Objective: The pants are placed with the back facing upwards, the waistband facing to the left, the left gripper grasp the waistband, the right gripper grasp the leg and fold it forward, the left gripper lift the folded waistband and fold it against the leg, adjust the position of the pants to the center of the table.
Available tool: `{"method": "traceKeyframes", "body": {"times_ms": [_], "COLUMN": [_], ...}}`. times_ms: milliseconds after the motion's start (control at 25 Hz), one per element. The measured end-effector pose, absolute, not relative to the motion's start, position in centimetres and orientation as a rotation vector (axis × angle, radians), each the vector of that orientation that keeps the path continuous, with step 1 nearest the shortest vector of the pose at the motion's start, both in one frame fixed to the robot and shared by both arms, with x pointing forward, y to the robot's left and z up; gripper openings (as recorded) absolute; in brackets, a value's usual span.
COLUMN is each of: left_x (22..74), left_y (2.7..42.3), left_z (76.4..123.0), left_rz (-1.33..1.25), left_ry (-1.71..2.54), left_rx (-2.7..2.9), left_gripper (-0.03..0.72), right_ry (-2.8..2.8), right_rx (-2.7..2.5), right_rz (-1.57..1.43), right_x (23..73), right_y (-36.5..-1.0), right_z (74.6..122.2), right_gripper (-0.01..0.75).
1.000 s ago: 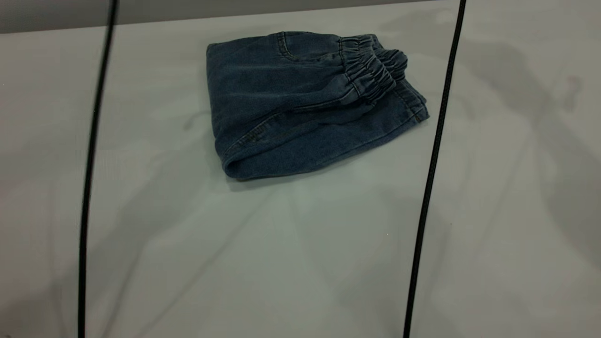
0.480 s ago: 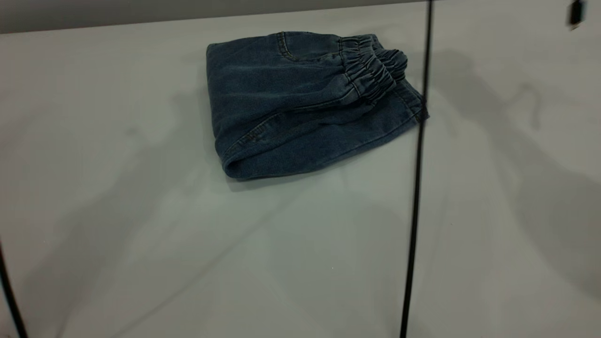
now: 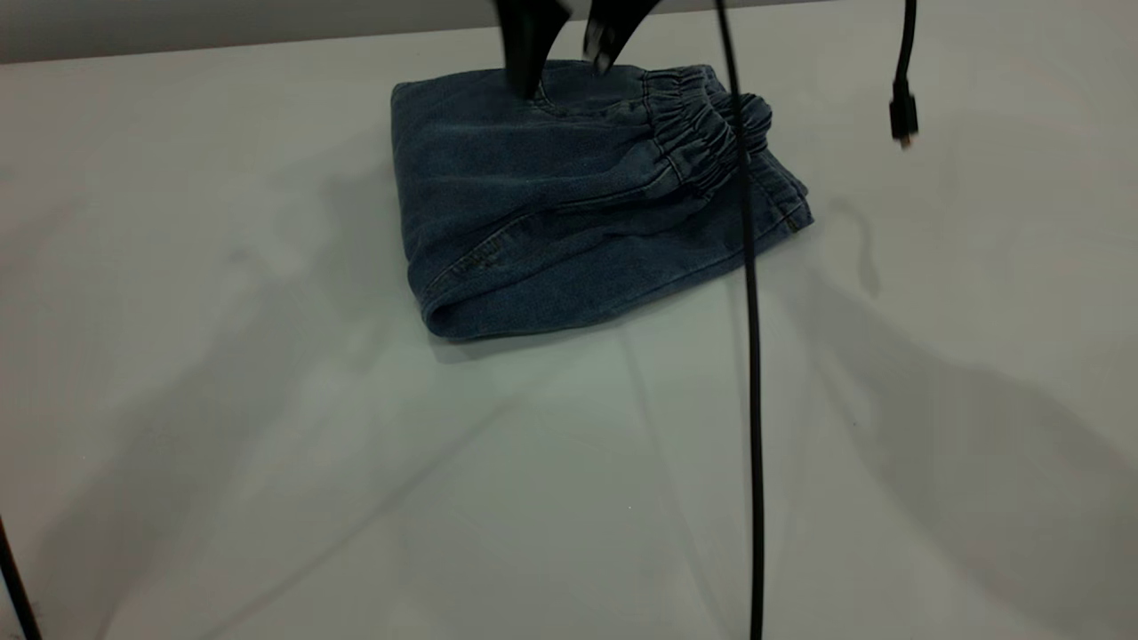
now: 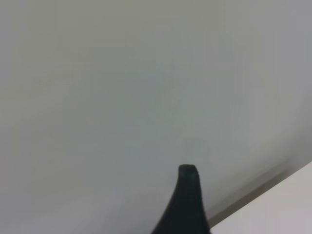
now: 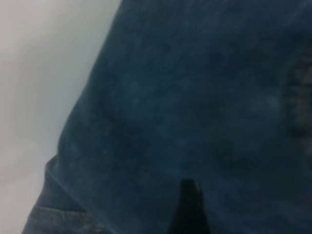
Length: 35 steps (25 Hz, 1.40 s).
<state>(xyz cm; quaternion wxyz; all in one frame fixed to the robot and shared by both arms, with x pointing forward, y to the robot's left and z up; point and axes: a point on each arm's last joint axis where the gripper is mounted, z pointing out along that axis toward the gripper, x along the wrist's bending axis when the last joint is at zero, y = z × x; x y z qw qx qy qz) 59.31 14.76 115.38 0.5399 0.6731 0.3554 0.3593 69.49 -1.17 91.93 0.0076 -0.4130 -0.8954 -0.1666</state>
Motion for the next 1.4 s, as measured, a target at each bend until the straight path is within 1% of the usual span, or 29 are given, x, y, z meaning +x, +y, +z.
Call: {"method": "traceKeyframes", "body": {"times_ms": [120,320,480,1080,1240,1400], "left_x": [59.3,59.2,59.2,59.1,59.1,59.1], "left_y": [14.7,14.6,14.5,14.5,14.4,14.4], "left_z": [115.4,115.3,115.3,115.3,115.3,115.3], "left_rz": [0.85,0.832,0.829,0.822,0.816,0.815], "left_ry": [0.841,0.825,0.823,0.818,0.815,0.814], "left_rx": [1.603,1.615,1.617,1.62,1.622,1.623], "left_gripper": [0.582,0.582,0.582,0.582,0.582,0.582], "right_ry": [-2.821,-2.764,-2.716,-2.239,-2.158,-2.215], "right_rx": [-1.3,-1.425,-1.473,-1.927,-1.932,-1.83], "right_rz": [-0.428,-0.3,-0.274,-0.266,-0.265,-0.276], "right_x": [69.0,69.2,69.1,68.6,68.2,67.4], "right_y": [-0.4,-0.9,-0.9,-0.2,0.2,1.2], "right_z": [89.7,85.7,84.2,83.9,83.9,83.8], "right_gripper": [0.493,0.493,0.493,0.493,0.493,0.493]}}
